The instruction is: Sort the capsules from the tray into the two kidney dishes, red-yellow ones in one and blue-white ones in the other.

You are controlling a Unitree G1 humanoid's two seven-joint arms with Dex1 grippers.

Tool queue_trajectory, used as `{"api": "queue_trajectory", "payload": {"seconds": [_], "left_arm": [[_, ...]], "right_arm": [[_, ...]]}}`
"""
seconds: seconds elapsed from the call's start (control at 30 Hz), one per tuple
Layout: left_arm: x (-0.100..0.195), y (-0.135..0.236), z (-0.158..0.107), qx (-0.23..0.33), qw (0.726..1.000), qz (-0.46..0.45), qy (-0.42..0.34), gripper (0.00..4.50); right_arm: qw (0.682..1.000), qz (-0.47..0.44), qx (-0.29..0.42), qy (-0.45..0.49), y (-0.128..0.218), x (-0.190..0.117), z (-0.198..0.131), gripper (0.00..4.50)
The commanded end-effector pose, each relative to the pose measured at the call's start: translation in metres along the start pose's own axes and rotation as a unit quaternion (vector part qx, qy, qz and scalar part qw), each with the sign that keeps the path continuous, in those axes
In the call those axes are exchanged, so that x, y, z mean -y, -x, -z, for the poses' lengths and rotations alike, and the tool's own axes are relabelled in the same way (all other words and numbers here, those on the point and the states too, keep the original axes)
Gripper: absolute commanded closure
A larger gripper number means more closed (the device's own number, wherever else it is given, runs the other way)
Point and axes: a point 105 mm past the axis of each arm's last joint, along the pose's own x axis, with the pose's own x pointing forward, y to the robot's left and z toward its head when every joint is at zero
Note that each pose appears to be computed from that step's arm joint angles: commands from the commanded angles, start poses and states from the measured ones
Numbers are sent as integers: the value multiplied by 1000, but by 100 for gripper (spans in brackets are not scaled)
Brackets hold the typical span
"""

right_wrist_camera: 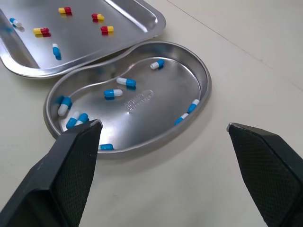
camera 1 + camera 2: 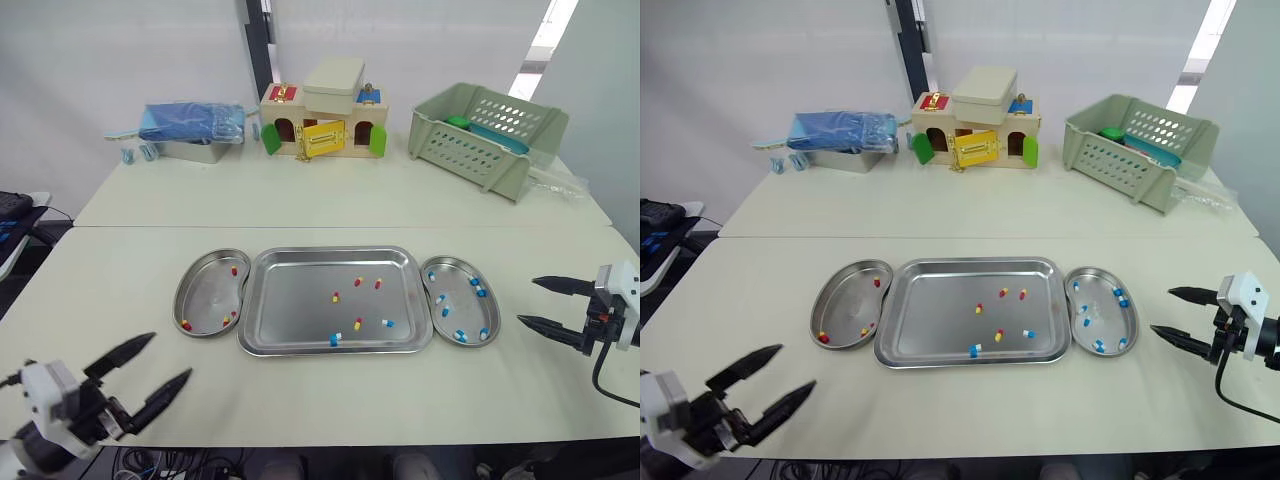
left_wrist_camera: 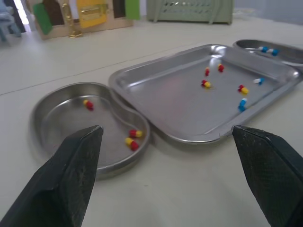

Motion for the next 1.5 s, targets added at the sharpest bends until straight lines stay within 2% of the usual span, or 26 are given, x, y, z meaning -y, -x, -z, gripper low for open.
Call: {"api": "queue_trajectory", "payload": {"seconds": [0.03, 0.2, 0.47, 0.7, 0.8, 0.9, 1.03, 1.17, 1.27, 1.37, 1.5], "left_arm": [[25, -3, 0, 16, 999, 36, -7, 2], [52, -9, 1, 50, 998, 49, -7, 2], [86, -16, 15, 58, 993, 105, 7, 2], [85, -25, 22, 65, 989, 132, -15, 2], [82, -27, 23, 75, 988, 125, -50, 2], [81, -28, 24, 77, 988, 118, -66, 2], [80, -23, 24, 87, 991, 86, -59, 2], [86, -20, 26, 88, 991, 85, -51, 2], [87, -20, 26, 91, 991, 78, -53, 0], [87, -20, 26, 93, 991, 77, -55, 0], [87, -20, 27, 94, 992, 72, -52, 0]], "right_arm": [[999, -27, 6, 24, 5, -8, -21, 0], [998, -61, -1, 25, 1, -16, -34, 0], [988, -140, -39, 43, -28, -34, -58, 0], [969, -222, -53, 91, -80, -61, -95, 0], [957, -255, -70, 121, -107, -79, -106, 0], [949, -271, -80, 135, -121, -90, -112, 0], [936, -292, -87, 175, -158, -108, -121, 0], [931, -292, -92, 198, -189, -114, -125, 0], [925, -298, -103, 213, -211, -120, -122, 61], [923, -293, -111, 223, -221, -119, -120, 160], [918, -306, -112, 224, -229, -128, -118, 160]]}}
